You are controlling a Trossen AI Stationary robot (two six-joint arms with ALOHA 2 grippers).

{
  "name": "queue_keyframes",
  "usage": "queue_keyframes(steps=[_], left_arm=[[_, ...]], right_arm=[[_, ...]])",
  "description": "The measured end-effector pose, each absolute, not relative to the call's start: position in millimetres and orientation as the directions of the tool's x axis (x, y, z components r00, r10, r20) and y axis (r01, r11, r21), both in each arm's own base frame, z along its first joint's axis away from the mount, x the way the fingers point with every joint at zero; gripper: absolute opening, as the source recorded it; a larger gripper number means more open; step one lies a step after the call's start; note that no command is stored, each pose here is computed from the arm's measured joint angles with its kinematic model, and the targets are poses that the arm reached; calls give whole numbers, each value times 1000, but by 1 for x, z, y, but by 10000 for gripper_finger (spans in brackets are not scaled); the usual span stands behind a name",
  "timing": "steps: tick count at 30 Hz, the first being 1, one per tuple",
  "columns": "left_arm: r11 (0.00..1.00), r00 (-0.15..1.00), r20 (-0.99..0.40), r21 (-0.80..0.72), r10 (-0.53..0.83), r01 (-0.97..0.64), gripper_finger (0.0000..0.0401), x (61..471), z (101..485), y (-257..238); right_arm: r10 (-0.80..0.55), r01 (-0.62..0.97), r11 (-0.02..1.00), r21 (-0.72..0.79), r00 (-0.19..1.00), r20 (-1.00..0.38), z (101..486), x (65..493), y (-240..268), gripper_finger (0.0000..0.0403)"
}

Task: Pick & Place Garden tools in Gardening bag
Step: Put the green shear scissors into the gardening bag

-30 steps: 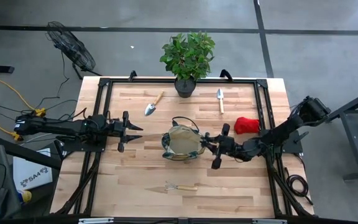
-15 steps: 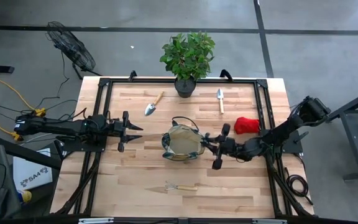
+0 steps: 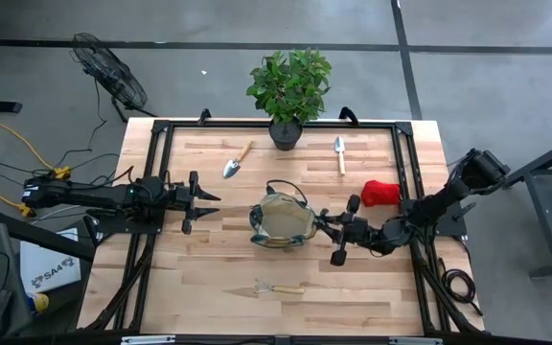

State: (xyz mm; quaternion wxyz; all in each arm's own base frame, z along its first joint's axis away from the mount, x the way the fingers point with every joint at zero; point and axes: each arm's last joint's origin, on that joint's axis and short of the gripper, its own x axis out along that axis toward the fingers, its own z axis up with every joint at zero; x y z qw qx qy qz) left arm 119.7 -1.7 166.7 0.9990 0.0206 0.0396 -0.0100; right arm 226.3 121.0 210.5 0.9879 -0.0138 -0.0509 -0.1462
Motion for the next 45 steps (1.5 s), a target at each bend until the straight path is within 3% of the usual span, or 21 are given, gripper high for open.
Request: queue_keyframes(steps=[32,45], left_arm=[[999,997,-81,48,-1,5,138,120,166,-1],[999,997,-80,48,-1,5,138,120,167,-1]], right_arm=[[-292,292,955,53,956,3,197,242,95,38],[-214,215,976,43,977,-8,196,246,91,38]])
